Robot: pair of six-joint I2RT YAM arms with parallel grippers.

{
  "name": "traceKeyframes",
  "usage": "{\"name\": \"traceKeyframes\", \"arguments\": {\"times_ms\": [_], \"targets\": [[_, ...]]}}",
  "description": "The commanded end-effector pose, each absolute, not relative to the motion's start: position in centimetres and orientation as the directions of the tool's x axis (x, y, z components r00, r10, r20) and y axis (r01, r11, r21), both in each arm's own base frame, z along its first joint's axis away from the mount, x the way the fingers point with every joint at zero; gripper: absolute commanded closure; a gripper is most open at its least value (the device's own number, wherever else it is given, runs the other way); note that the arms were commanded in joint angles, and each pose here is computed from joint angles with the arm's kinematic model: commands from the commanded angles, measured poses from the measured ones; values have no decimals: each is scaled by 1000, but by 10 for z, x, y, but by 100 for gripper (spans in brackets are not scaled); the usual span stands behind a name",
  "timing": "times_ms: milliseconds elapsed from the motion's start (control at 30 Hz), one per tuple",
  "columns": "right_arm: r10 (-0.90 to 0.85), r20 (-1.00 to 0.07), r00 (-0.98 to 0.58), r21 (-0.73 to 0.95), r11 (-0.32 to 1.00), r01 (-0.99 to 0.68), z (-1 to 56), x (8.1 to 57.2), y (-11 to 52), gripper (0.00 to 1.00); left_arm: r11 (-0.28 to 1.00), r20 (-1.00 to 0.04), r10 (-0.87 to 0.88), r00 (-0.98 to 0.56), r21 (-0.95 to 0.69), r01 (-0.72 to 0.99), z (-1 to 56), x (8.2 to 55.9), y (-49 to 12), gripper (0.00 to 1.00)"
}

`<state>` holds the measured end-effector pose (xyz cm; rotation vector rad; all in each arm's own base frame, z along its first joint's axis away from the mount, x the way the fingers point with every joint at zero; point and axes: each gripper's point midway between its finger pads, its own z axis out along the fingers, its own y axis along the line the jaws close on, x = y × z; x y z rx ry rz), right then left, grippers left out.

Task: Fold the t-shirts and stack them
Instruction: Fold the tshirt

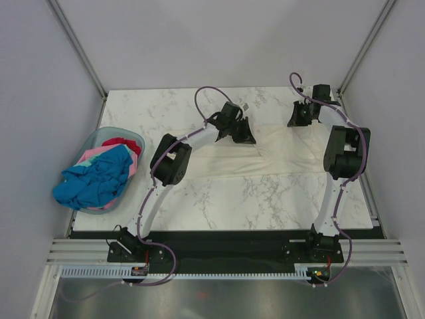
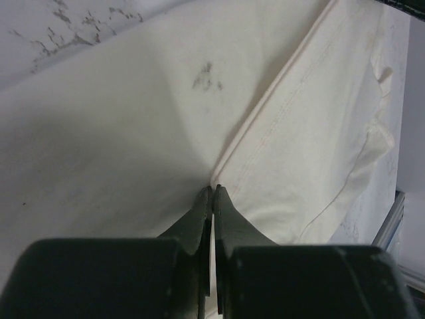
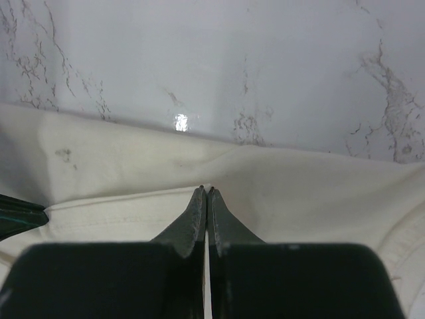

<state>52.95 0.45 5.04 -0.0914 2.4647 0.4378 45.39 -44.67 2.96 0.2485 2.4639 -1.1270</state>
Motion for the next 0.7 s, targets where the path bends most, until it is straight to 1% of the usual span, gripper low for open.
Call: {"name": "traceKeyframes", "arguments": {"times_ms": [0,233,467,667], "targets": [[-6,-685,-728,223,950,-218,81,550,3,100,646,-523,-63,-850,-671,365,85,461,-448,98],[-26,-705,-709,188,957,-223,85,553,1,100,658,-532,-94,-842,-668,348,91,464,-444,98],[-22,-760,-649,183,952,-247,98,564,6,100,664,-526,-97,-845,-667,338,88,461,-441,98],[-34,-760,-649,189,944,-270,89,567,15,100,682,-528,-87,-845,-650,336,81,458,-436,98]]}}
